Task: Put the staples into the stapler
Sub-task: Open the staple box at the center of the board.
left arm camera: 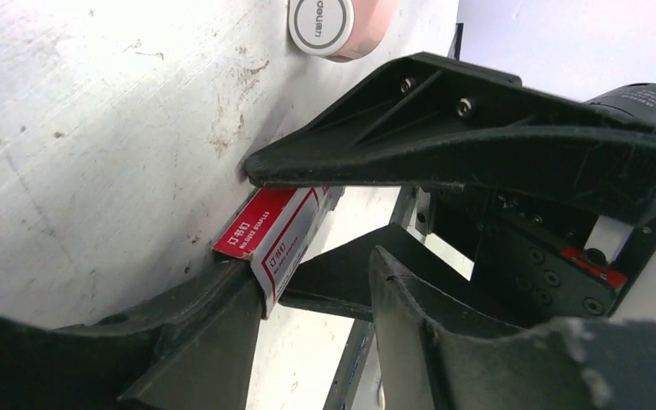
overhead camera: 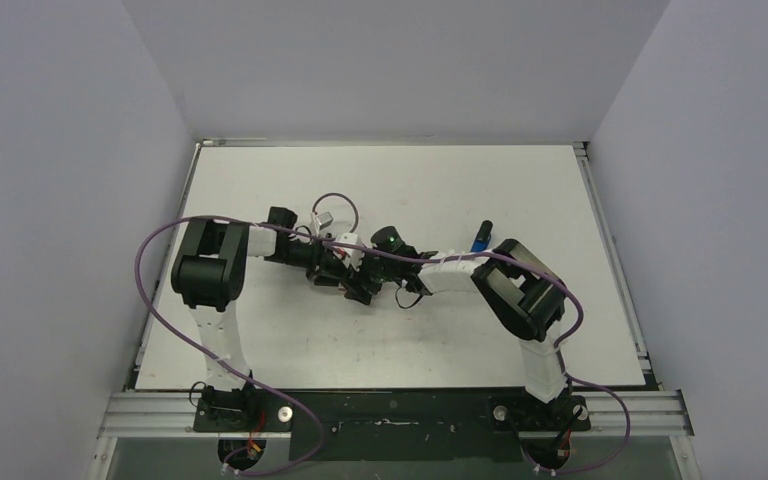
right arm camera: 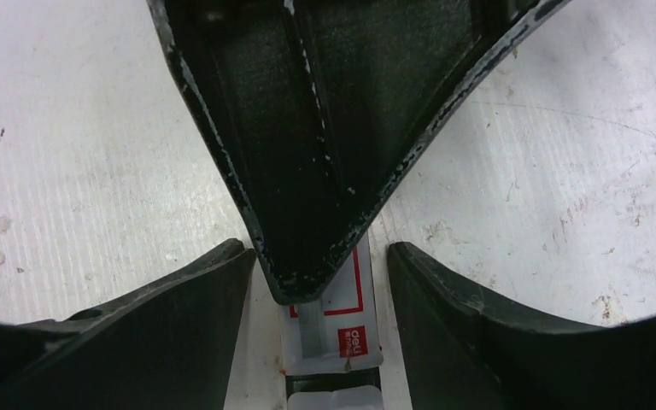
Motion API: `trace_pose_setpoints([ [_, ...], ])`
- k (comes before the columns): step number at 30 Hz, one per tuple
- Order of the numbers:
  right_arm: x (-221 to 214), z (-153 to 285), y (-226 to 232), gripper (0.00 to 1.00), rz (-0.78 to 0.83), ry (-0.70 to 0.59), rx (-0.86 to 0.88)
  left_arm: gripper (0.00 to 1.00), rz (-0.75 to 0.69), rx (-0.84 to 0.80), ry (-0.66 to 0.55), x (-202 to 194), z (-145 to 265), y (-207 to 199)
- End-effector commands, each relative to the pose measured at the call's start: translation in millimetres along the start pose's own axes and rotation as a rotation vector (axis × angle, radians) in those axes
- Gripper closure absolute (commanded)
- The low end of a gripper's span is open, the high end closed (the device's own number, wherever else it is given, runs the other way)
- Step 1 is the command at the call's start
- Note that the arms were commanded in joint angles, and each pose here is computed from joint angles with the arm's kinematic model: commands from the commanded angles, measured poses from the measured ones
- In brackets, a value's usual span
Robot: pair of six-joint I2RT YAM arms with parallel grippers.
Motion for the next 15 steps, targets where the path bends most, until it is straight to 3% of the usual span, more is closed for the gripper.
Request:
trace_pose_setpoints([
  [1,-6.4,10.2,-4.6,0.35,-0.01,0.054,0.011,0.51,-0.057,0.049,-0.025,5.1,14.2,1.8],
  [7,5.7,32.2,-8.8,0.26,0.036,0.055,0.016,0.42,-0.103,0.111,-0.027,0.4,31.1,-3.2],
  [15,5.4,43.3,-7.2,0.27,0.063,0.077,0.051,0.33,-0.13,0.167,-0.018,-4.1,41.1,-0.5],
])
Point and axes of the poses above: each gripper's point midway between its finger pads, its own z axis back along the fingers, its own y axis along the line the jaws close on, x = y × z, the point moved 7 cm from there along z, back along the fingers, and after that the axes turned 1 degree about z, right-handed, at the moved point
